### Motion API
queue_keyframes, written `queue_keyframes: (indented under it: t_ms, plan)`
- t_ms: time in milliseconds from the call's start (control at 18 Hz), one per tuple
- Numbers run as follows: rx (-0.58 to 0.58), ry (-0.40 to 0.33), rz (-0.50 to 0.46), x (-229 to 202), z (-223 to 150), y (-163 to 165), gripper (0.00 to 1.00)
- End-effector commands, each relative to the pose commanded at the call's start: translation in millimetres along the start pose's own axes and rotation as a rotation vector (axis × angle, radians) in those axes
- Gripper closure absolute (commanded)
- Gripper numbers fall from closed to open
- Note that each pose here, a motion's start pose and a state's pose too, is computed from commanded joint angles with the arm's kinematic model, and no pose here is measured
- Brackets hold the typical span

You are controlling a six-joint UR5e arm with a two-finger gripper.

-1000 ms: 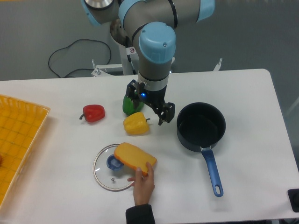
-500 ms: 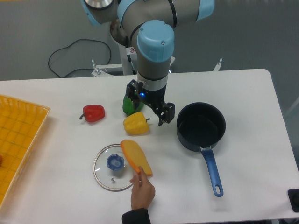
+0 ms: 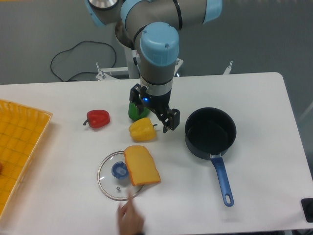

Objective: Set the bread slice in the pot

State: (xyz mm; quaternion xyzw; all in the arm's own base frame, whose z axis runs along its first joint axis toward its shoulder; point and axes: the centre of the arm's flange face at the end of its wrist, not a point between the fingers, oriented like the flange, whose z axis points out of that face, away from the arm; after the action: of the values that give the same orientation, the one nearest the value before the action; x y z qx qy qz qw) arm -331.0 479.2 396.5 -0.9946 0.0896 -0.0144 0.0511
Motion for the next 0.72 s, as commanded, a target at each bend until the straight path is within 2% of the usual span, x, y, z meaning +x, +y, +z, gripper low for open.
queue_keyframes:
  t_ms: [222, 333, 444, 556, 611, 722]
  plan:
    - [-0.007, 0.011, -0.003, 1, 6, -3, 0.0]
    - [-0.004, 0.018, -0.052, 3, 9, -8, 0.0]
    - [-0.016, 0.036, -0.097, 9, 31, -26, 0.0]
    - [-0.001, 0.016, -0.146, 11, 49, -49, 0.0]
    - [0.004, 0.015, -0.175, 9, 57, -52, 0.0]
    - [-0.009, 0.037, -0.173, 5, 73, -55, 0.0]
